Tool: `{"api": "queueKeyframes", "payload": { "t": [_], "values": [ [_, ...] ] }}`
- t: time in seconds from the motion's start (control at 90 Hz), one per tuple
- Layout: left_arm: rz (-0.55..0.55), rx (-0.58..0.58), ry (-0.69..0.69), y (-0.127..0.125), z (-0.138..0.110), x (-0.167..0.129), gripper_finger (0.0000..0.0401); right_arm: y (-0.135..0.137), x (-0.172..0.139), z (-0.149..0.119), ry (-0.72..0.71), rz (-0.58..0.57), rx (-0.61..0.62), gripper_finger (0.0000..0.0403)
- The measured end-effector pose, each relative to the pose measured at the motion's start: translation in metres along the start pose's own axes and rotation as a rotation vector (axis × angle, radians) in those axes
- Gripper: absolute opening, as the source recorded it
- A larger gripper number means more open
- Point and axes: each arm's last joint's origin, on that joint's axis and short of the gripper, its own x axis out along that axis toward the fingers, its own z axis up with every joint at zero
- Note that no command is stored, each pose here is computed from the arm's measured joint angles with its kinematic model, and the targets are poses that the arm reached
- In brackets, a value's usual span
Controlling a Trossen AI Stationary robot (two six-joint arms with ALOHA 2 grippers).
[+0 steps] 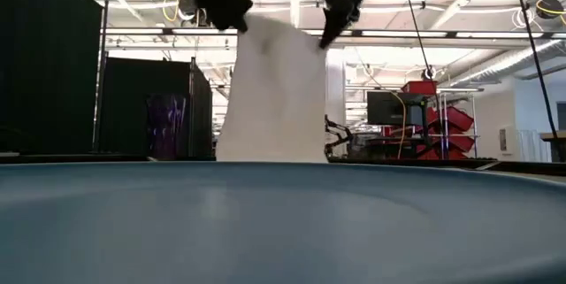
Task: Set table place
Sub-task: Fold the white napkin
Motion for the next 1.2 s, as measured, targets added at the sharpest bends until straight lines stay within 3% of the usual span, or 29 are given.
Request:
{"api": "queueKeyframes", "payload": {
  "t": [0.4, 0.744, 1.2],
  "values": [
    [-0.129, -0.093, 0.002, -0.018, -0.017, 0.002, 0.0000, 0.035, 0.026, -0.030, 0.214, 0.087, 0.006, 0.0000],
    [-0.291, -0.252, -0.038, -0.047, -0.038, 0.002, 0.0000, 0.050, 0.036, -0.042, 0.282, 0.105, 0.013, 0.0000],
    [-0.375, -0.216, 0.038, -0.089, -0.053, 0.008, 0.0000, 0.068, 0.030, -0.043, 0.317, 0.122, 0.019, 0.0000]
  ]
}}
